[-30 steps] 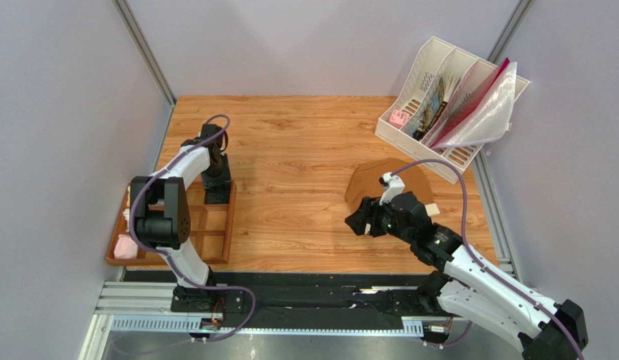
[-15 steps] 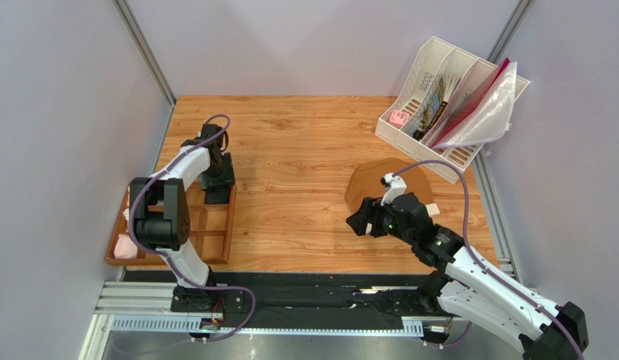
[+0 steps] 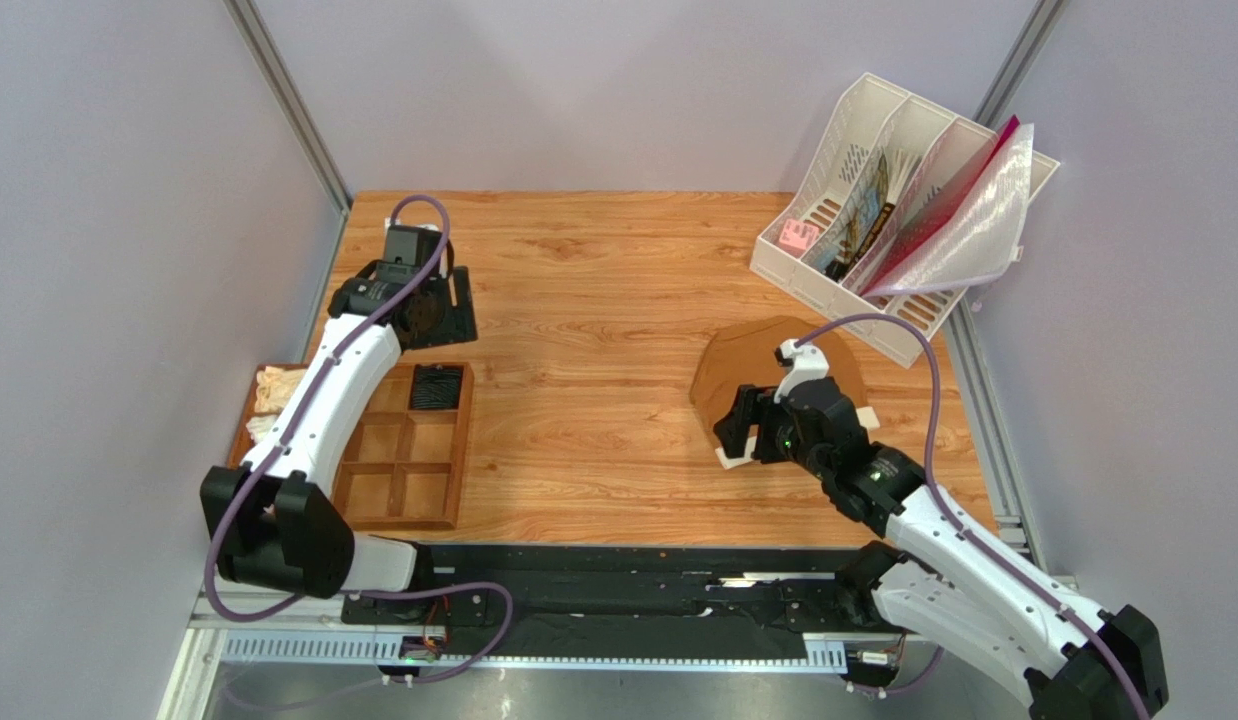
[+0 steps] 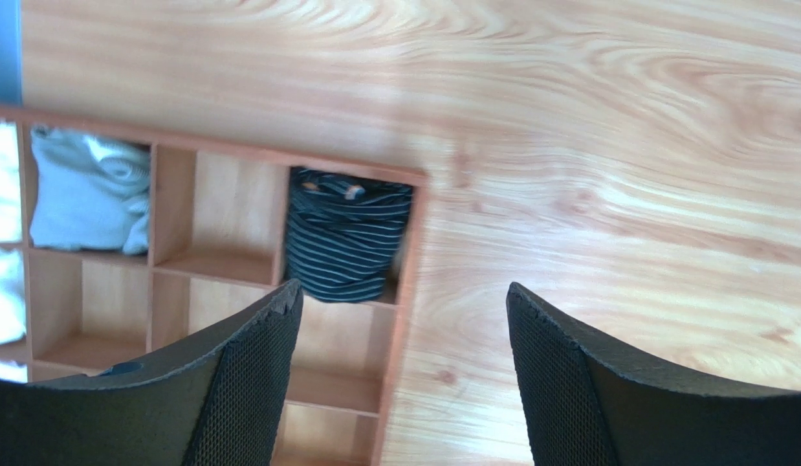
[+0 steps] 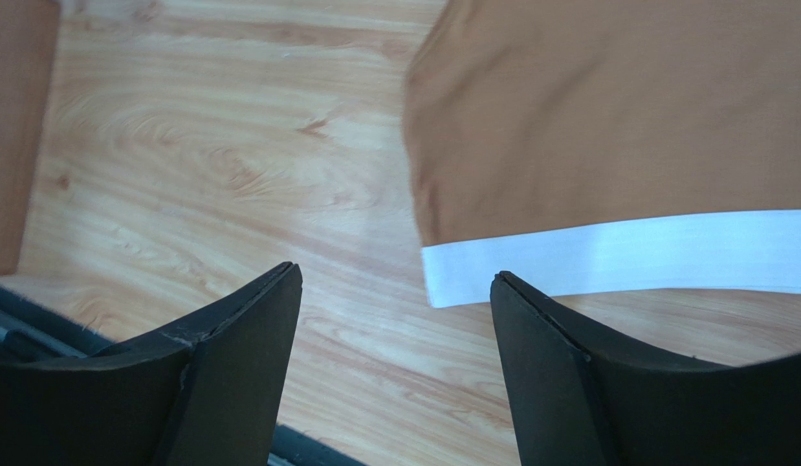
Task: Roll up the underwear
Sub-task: Reset both arms
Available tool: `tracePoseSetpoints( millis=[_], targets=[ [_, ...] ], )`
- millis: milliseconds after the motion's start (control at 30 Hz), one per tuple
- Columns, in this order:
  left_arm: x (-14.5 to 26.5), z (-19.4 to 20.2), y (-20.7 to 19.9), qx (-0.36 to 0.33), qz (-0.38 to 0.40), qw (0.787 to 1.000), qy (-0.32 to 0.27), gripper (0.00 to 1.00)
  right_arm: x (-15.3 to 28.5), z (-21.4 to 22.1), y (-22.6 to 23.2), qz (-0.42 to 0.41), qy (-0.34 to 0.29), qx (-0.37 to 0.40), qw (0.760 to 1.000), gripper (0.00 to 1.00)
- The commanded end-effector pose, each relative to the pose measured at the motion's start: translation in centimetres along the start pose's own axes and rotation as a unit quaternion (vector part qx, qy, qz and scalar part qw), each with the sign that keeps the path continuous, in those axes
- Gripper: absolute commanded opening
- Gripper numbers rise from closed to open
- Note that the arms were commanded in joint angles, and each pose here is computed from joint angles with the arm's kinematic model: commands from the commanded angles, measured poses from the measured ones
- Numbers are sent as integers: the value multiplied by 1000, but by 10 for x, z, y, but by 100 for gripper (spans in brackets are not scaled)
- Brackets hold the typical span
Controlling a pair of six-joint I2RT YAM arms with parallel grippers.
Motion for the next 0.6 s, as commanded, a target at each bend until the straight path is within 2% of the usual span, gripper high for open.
tracePoseSetpoints(
  millis=[0, 133, 167, 267, 400, 567],
  targets=[
    [36, 1, -20, -32, 32, 998, -51, 81, 2, -25, -21, 37, -31, -9, 999, 76],
    [70, 18, -29, -38, 104, 988, -111, 81, 11, -38, -43, 71, -50, -27, 996, 76],
    [69, 33, -32, -50, 117, 986, -106, 83, 13, -41, -49, 85, -56, -34, 994, 76],
    [84, 49, -33, -48, 170, 974, -144, 86, 21, -47, -53, 93, -69, -43, 992, 76],
    [89, 71, -32, -68, 240, 959, -132, 89, 29, -49, -57, 111, -86, -42, 989, 76],
    [101, 72, -27, -86, 261, 951, -143, 90, 34, -47, -60, 130, -89, -45, 987, 76]
  ],
)
Point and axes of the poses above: each gripper's point midway between its finger pads, its own x axis back along the fingers, its own y axis along the line the jaws close on, z = x × y, the point moved 8 cm from there along x, back along the fingers, and after that the axes turned 7 degrees about x, right-handed, at the moved point
